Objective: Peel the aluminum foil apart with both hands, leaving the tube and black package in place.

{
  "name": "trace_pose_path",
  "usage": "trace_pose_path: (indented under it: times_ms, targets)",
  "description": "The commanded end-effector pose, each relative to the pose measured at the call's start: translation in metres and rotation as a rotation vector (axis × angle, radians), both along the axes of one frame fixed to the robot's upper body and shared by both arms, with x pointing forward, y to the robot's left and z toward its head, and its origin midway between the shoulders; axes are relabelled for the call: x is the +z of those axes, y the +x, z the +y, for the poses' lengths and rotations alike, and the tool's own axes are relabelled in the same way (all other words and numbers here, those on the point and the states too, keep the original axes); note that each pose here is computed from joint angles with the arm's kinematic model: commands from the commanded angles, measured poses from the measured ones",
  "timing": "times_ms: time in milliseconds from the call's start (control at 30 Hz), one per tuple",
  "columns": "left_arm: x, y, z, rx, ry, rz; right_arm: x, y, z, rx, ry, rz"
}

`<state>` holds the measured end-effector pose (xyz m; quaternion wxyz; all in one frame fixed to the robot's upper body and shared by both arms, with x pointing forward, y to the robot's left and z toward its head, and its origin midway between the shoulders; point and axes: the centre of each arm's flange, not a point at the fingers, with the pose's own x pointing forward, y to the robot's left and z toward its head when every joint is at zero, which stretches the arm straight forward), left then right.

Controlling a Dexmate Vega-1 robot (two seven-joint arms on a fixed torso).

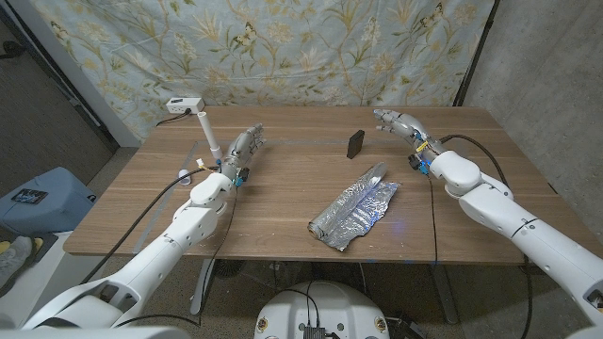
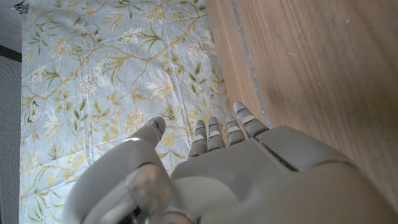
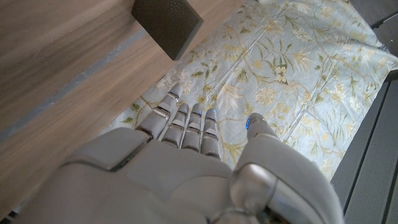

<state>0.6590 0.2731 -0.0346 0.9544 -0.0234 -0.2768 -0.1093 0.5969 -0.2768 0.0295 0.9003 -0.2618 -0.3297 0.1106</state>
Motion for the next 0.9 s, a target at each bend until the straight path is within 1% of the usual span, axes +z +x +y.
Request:
trace_pose_path:
  times_ms: [33,133,533,600,900]
  targets:
    - [0.0,0.004,-0.001,-0.006,-0.001,0.01,0.012,-0.024,0.009,-0.052,-0.169,-0.066]
    - [0.0,0.006,-0.001,-0.01,-0.001,0.008,0.014,-0.028,0.012,-0.071,-0.222,-0.083]
    - [-0.001,0.01,-0.002,-0.008,-0.003,0.019,0.021,-0.045,0.023,-0.125,-0.377,-0.165]
    - [-0.001,0.01,-0.002,-0.01,-0.003,0.018,0.021,-0.047,0.024,-0.128,-0.393,-0.173]
    - [-0.001,0.01,-0.004,-0.006,-0.004,0.025,0.023,-0.059,0.032,-0.171,-0.534,-0.226]
